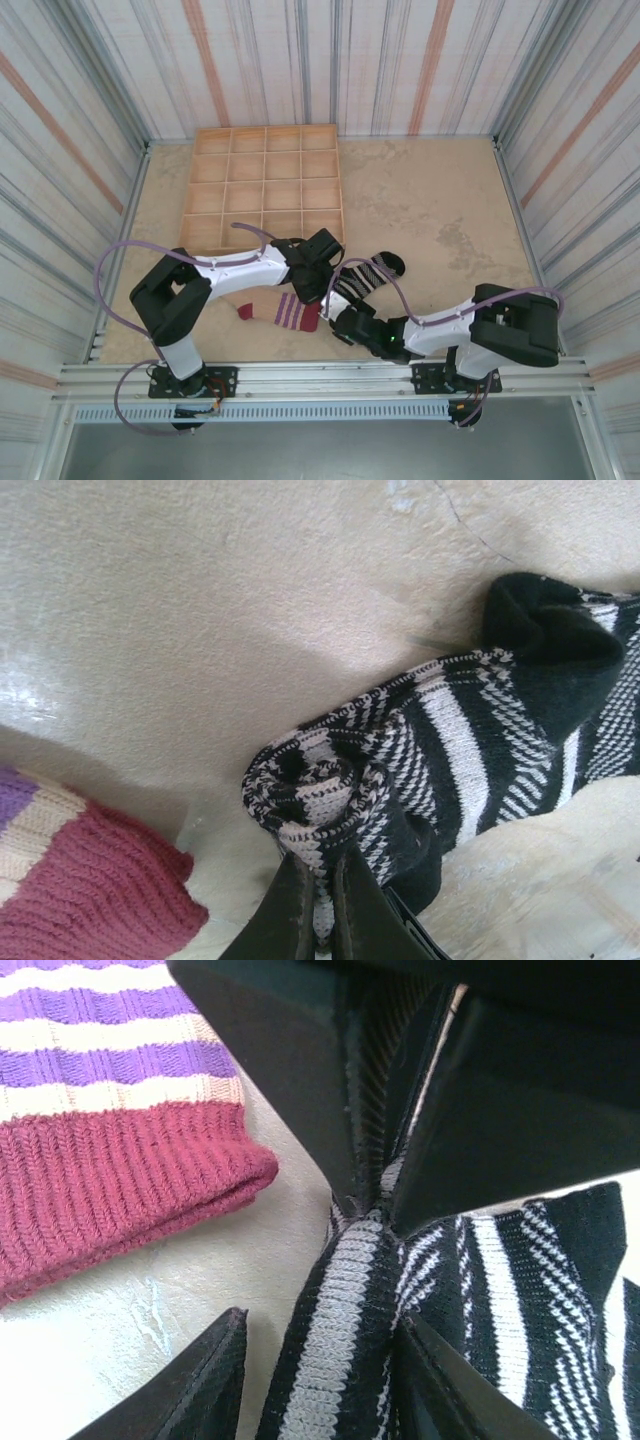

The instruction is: Roll the socks

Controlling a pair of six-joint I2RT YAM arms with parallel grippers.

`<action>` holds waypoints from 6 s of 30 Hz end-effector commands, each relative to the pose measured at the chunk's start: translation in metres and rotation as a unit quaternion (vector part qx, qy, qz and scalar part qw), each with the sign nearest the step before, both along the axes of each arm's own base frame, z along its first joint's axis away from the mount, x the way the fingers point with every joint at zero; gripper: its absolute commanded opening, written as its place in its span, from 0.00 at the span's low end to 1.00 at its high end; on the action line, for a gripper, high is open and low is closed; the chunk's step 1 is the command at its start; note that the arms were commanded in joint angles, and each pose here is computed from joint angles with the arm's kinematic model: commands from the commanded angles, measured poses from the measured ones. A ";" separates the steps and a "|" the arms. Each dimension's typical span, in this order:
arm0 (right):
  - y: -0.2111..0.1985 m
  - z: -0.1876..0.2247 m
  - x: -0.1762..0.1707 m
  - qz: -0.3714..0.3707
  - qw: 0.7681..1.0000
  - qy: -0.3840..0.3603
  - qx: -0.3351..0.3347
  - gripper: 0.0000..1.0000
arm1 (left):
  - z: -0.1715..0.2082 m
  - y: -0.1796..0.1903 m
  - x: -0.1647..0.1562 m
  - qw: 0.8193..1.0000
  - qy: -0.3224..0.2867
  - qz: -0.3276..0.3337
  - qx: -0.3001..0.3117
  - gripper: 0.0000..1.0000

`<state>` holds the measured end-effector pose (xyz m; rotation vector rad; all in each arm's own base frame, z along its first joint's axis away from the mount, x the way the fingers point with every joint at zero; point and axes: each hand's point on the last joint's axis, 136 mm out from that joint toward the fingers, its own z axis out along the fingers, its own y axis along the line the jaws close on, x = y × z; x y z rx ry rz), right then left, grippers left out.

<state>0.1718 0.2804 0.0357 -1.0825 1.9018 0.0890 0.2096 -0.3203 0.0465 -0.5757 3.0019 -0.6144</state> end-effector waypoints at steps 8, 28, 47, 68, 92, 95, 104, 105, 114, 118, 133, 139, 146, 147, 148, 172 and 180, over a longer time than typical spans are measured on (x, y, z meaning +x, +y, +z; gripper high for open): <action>-0.006 -0.006 0.015 -0.050 0.998 0.029 0.020 0.22 | 0.002 0.005 -0.003 1.000 -0.005 -0.006 -0.012 0.00; -0.030 -0.034 0.011 -0.096 0.955 0.245 0.133 0.00 | 0.017 0.002 0.016 0.997 -0.062 -0.006 -0.043 0.37; -0.042 -0.039 0.010 -0.140 0.857 0.419 0.266 0.00 | 0.029 0.012 0.023 0.993 -0.108 -0.046 -0.016 0.58; -0.089 -0.049 0.016 -0.278 0.677 0.556 0.394 0.00 | 0.020 -0.033 0.030 0.977 -0.190 -0.033 -0.093 0.45; -0.119 -0.092 -0.005 -0.415 0.529 0.623 0.401 0.00 | -0.010 -0.052 0.030 0.980 -0.173 -0.022 -0.101 0.41; -0.119 -0.094 -0.006 -0.417 0.523 0.625 0.402 0.00 | -0.012 -0.054 0.031 0.979 -0.175 -0.017 -0.106 0.41; -0.123 -0.101 -0.012 -0.434 0.505 0.633 0.396 0.00 | -0.019 -0.060 0.031 0.978 -0.167 -0.009 -0.122 0.40; -0.124 -0.102 -0.013 -0.438 0.502 0.633 0.393 0.00 | -0.020 -0.061 0.030 0.978 -0.165 -0.009 -0.124 0.40; -0.123 -0.100 -0.011 -0.445 0.492 0.637 0.393 0.00 | -0.031 -0.066 0.029 0.980 -0.150 0.004 -0.129 0.38; -0.123 -0.100 -0.011 -0.447 0.492 0.637 0.390 0.00 | -0.036 -0.067 0.029 0.981 -0.146 0.012 -0.131 0.35; -0.122 -0.096 -0.008 -0.437 0.496 0.640 0.391 0.00 | -0.054 -0.056 0.029 0.988 -0.120 0.022 -0.093 0.13; -0.122 -0.083 -0.001 -0.422 0.529 0.629 0.382 0.29 | -0.049 -0.046 0.033 0.990 -0.123 0.014 -0.071 0.00; -0.124 -0.027 0.027 -0.382 0.618 0.583 0.364 0.50 | -0.029 -0.043 0.039 0.986 -0.152 -0.018 -0.067 0.00; -0.126 -0.018 0.030 -0.379 0.629 0.575 0.361 0.52 | -0.027 -0.044 0.040 0.985 -0.156 -0.025 -0.068 0.00; -0.127 -0.013 0.032 -0.377 0.636 0.569 0.360 0.53 | -0.025 -0.044 0.040 0.985 -0.158 -0.029 -0.069 0.00; -0.116 -0.014 0.107 -0.345 0.696 0.511 0.368 0.50 | -0.012 -0.018 0.032 0.978 -0.205 -0.008 -0.039 0.00; -0.081 0.000 0.116 -0.304 0.728 0.502 0.356 0.50 | -0.004 0.007 0.016 0.973 -0.225 0.041 0.026 0.00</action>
